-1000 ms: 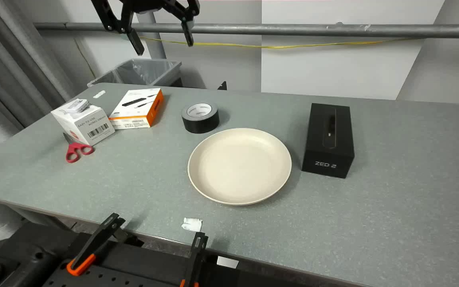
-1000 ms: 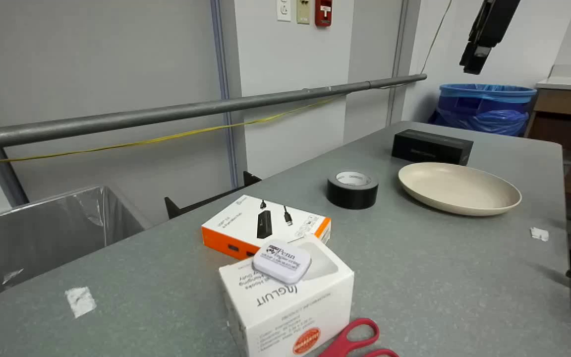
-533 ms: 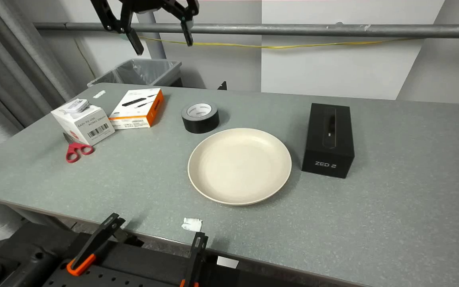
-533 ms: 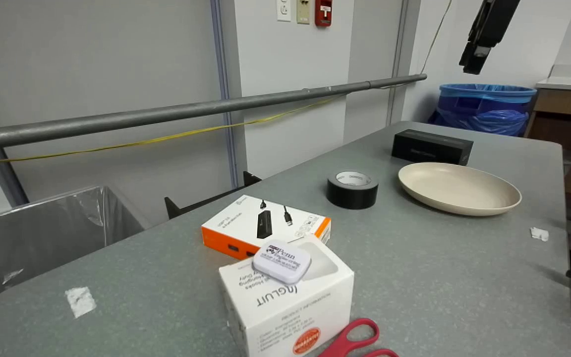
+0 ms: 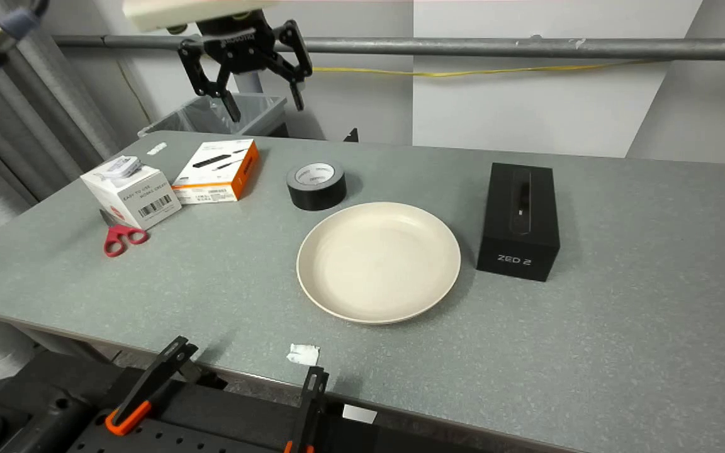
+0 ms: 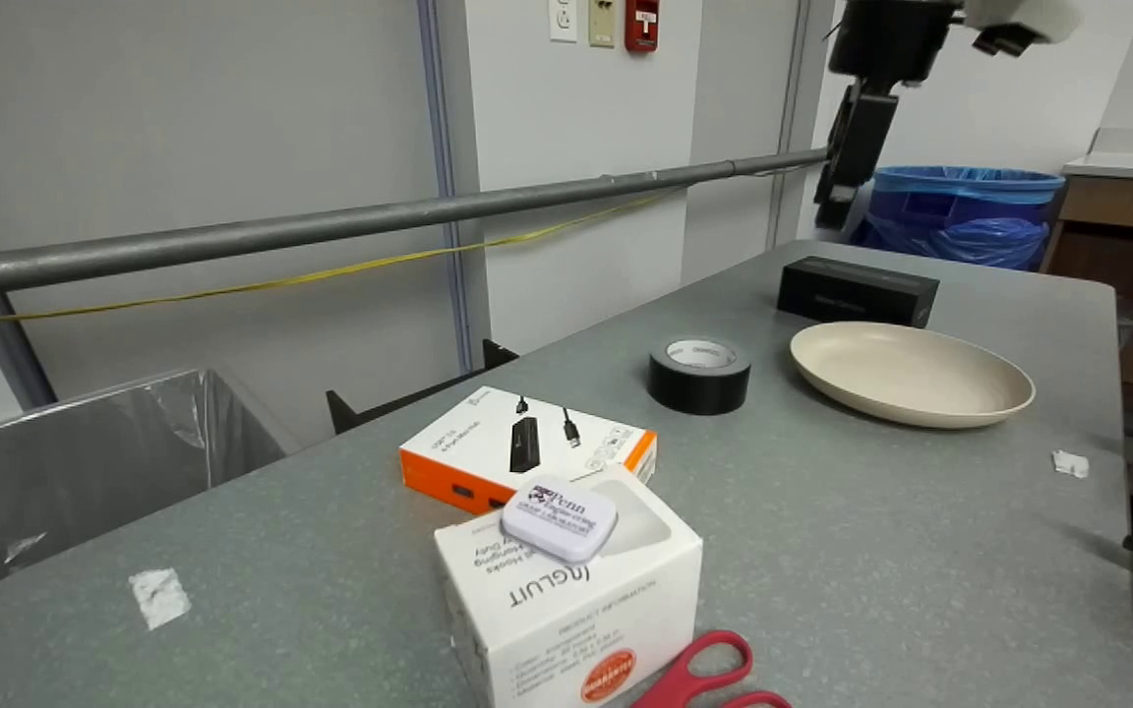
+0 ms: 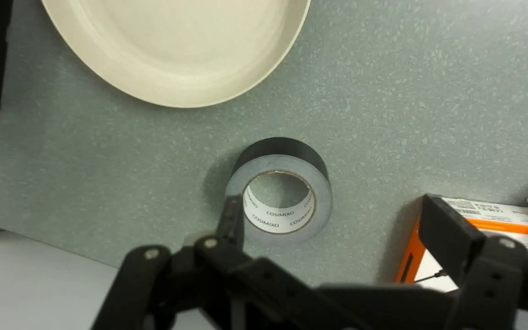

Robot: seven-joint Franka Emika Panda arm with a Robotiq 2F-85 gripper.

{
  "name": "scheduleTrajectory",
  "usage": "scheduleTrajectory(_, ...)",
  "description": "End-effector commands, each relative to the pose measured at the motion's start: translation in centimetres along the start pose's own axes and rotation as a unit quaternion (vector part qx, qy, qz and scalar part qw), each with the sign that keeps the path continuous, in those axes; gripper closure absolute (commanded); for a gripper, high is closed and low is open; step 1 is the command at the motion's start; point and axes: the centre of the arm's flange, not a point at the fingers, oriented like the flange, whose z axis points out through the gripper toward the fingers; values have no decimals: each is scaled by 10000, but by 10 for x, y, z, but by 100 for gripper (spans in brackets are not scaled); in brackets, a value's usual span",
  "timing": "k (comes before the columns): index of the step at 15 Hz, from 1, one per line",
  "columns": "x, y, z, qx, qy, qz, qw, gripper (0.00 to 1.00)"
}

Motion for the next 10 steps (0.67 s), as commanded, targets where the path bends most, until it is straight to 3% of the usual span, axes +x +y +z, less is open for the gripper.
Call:
scheduleTrajectory(1,52,8,53,76,-186,-18,9998,0)
scheduleTrajectory(2,56,9,59,101,-281,-21,9996,0)
scheduleTrajectory(3,26,0,44,76,-211,-56,9997,0)
scheduleTrajectory(6,40,4,64,105,-305,-57,9995,0)
scheduleTrajectory(10,44,5,62,97,-277,-56,9996,0)
